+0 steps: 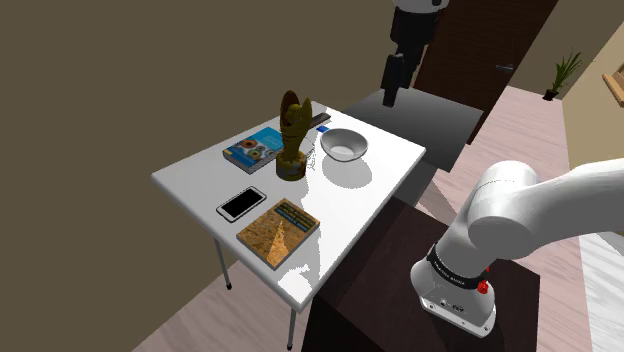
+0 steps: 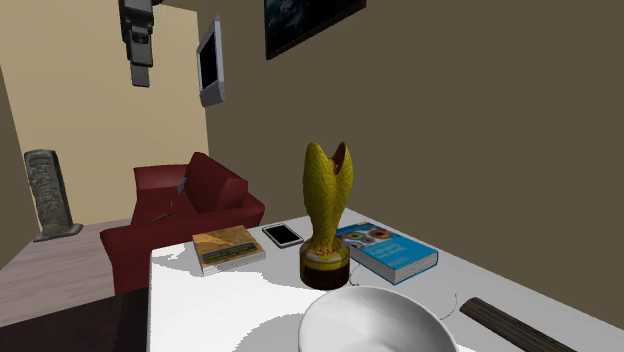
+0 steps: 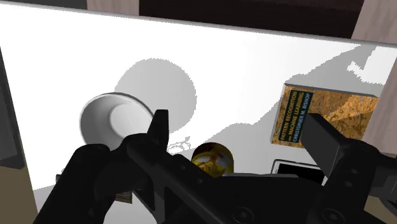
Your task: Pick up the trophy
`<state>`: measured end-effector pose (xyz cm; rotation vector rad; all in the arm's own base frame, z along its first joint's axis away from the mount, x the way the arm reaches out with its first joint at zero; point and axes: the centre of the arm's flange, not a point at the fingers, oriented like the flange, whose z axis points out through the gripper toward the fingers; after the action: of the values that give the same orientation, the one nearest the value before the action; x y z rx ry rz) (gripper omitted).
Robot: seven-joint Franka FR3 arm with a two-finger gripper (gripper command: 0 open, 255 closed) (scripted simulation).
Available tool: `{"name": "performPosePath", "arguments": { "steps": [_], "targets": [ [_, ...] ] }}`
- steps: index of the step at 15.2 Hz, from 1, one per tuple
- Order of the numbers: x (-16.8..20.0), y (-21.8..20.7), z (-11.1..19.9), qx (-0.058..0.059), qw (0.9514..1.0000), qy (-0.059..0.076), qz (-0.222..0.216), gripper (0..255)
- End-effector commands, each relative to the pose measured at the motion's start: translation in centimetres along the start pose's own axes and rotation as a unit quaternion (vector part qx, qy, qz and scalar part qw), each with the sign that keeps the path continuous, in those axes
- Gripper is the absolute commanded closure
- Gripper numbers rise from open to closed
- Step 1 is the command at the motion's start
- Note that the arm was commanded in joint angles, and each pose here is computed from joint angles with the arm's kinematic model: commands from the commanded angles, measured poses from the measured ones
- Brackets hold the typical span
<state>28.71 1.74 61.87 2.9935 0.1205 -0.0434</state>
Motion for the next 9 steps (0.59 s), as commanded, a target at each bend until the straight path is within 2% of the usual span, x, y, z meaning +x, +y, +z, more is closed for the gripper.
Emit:
{"name": "performPosePath", "arguments": {
  "steps": [1,3,5,7,9],
  "targets": [
    [0.0,0.0,0.0,0.0,1.0,0.0,0.0,0],
    [2.5,1.4,0.4,0.007,0.9989,-0.006,-0.046,0],
    [5.1,2.6,0.8,0.014,0.9956,-0.013,-0.091,0],
    [7.9,3.6,1.3,0.022,0.9902,-0.019,-0.137,0],
    [10.7,4.3,1.9,0.029,0.9826,-0.026,-0.182,0]
  ]
}}
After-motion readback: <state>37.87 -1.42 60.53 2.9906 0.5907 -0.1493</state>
